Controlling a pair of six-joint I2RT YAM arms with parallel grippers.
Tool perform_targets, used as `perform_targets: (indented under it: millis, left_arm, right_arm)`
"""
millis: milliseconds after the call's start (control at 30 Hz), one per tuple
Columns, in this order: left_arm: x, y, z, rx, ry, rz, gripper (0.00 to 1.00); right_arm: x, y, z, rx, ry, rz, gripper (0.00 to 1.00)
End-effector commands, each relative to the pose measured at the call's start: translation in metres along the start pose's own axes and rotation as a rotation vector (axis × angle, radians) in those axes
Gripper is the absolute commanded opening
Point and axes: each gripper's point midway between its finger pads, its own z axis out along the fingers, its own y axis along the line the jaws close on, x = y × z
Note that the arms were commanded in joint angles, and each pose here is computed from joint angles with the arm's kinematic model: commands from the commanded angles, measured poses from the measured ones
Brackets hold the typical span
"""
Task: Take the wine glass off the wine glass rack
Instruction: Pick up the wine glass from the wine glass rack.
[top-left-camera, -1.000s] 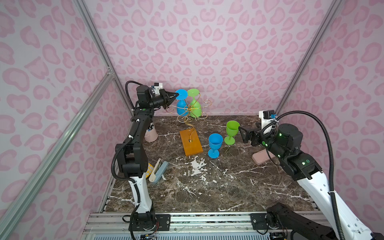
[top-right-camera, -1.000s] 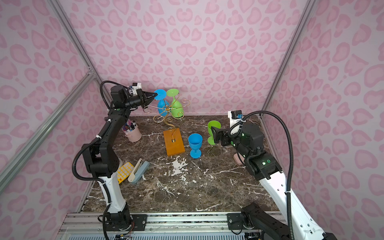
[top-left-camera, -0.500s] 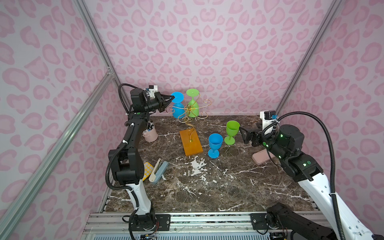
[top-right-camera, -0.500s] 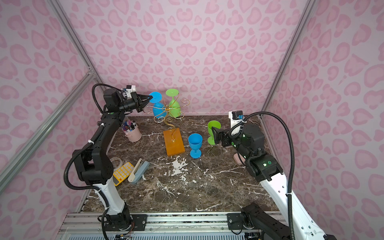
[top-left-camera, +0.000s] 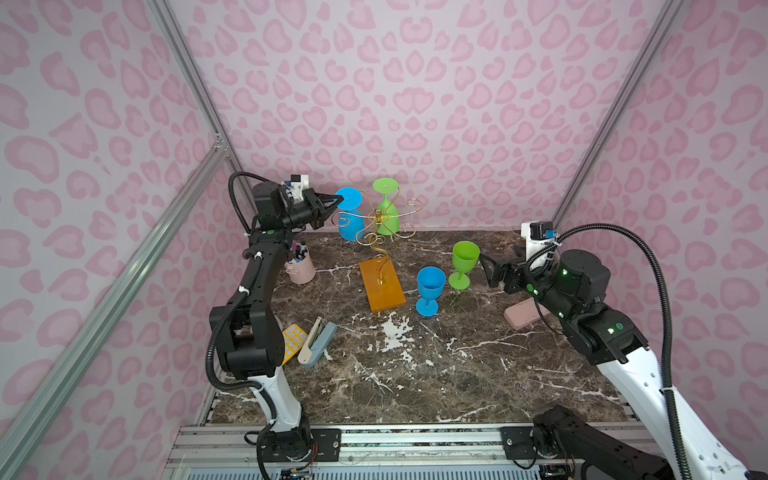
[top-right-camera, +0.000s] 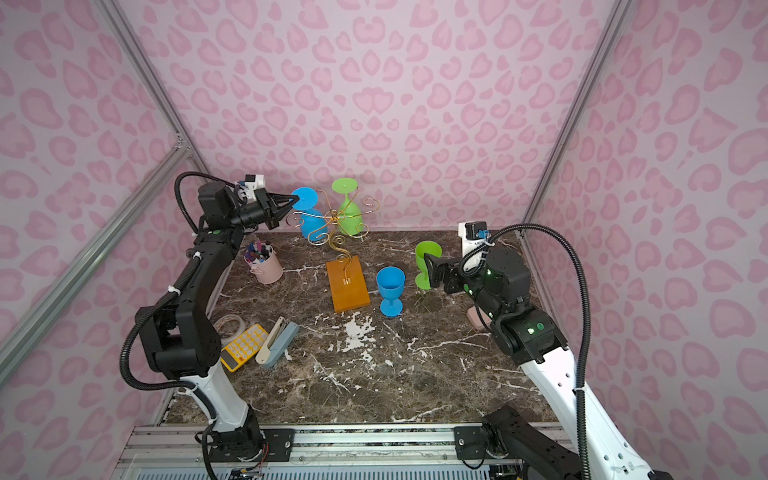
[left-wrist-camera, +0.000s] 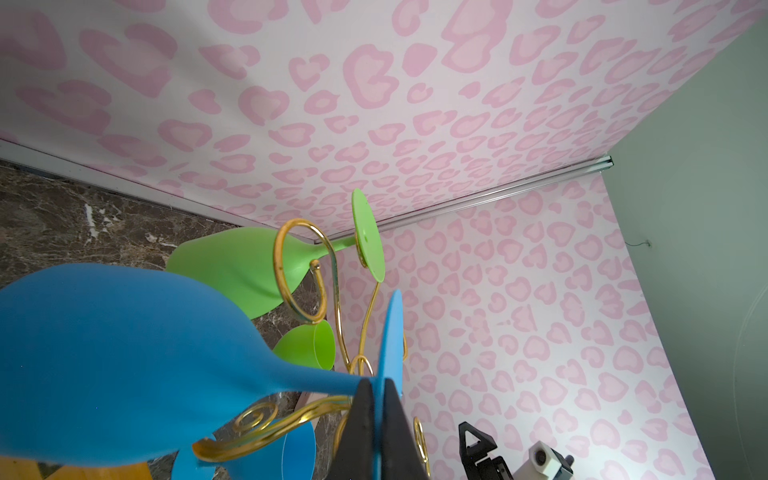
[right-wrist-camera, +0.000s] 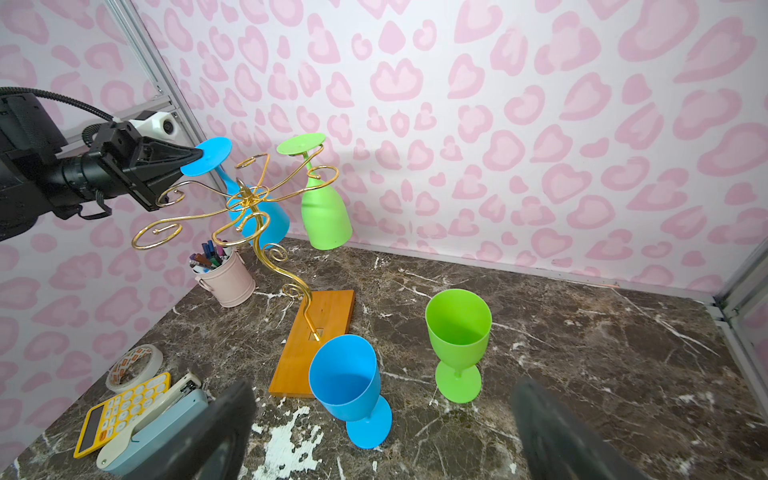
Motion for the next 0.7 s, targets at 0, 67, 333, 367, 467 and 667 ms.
perform_targets:
  millis: [0, 67, 333, 367, 467, 667]
  left_arm:
    - [-0.004, -0.016, -0.009, 0.031, -0.021, 0.078, 0.04]
    - [-0.005, -0.018, -0.014, 0.03, -0.031, 0.081, 0.04]
    - [-0.011, -0.014, -0.042, 0.011, -0.088, 0.088, 0.04]
    - [-0.012, -0.014, -0.046, 0.008, -0.098, 0.09, 0.04]
    - [-0.016, -0.013, -0.058, -0.001, -0.123, 0.091, 0.04]
    - [-0.016, -0.018, -0.069, -0.001, -0.14, 0.096, 0.04]
  right_arm:
    - [0.0, 0.0, 0.002, -0.004, -0.005, 0.008, 0.98]
    - [0.0, 0.001, 0.002, -0.008, -0.007, 0.01, 0.98]
    - [-0.001, 0.002, 0.001, -0.009, -0.006, 0.008, 0.98]
    - [-0.001, 0.002, 0.0, -0.009, -0.007, 0.01, 0.98]
    - [-0.001, 0.001, 0.0, -0.008, -0.008, 0.009, 0.98]
    - [0.001, 0.001, 0.0, -0.009, -0.006, 0.017, 0.98]
